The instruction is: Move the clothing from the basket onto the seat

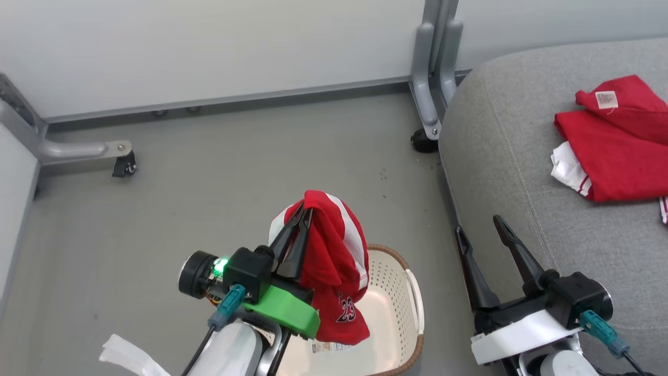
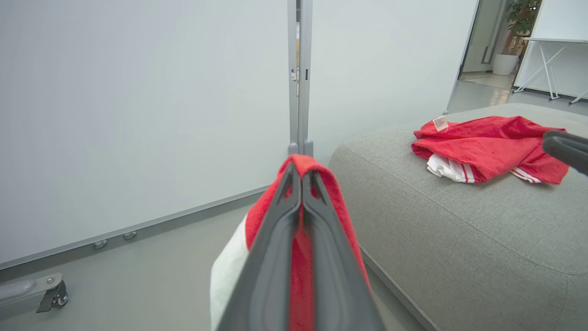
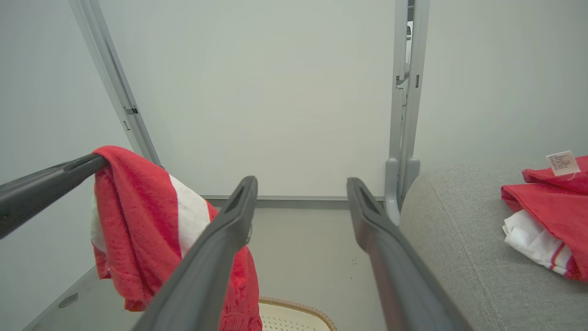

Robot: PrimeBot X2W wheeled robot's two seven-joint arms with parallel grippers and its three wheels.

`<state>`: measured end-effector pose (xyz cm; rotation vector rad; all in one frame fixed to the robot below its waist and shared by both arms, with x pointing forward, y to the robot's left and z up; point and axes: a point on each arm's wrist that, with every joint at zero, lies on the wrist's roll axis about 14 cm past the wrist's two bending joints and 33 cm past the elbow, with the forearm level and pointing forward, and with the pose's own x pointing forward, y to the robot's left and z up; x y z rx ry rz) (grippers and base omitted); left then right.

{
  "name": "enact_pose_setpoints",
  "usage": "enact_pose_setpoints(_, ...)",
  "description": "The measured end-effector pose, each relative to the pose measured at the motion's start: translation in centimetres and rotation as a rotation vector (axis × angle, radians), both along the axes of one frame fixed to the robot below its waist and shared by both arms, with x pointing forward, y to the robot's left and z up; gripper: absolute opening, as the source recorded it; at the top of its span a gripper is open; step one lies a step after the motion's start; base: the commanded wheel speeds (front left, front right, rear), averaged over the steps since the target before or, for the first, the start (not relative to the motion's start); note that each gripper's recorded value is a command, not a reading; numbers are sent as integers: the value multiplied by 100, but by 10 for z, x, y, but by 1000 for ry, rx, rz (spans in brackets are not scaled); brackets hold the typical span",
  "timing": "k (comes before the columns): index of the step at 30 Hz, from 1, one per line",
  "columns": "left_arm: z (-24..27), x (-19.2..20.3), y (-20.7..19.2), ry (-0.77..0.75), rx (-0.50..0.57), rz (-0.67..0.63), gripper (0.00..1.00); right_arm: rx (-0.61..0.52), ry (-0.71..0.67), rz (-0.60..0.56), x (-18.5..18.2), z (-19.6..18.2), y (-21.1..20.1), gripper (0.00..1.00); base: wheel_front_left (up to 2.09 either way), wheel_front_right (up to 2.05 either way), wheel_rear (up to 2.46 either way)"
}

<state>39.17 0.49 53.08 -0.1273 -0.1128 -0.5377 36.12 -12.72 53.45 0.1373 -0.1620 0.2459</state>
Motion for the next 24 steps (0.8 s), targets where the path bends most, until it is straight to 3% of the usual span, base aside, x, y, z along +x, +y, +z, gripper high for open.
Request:
enact_pose_setpoints(10,50,-10,-1,-137,-46,-9,0,27,-7,116,-14,5,36,100,0,0,0)
enact_pose_setpoints(18,74,-9,-24,-187,-92,-75,0,6,18,297,-12,-3,92,100,0,0,0)
enact_pose_setpoints(24,85,-15,-43,-206,-118,-138,0,-42,17,324,0,-6,101,100,0,0,0)
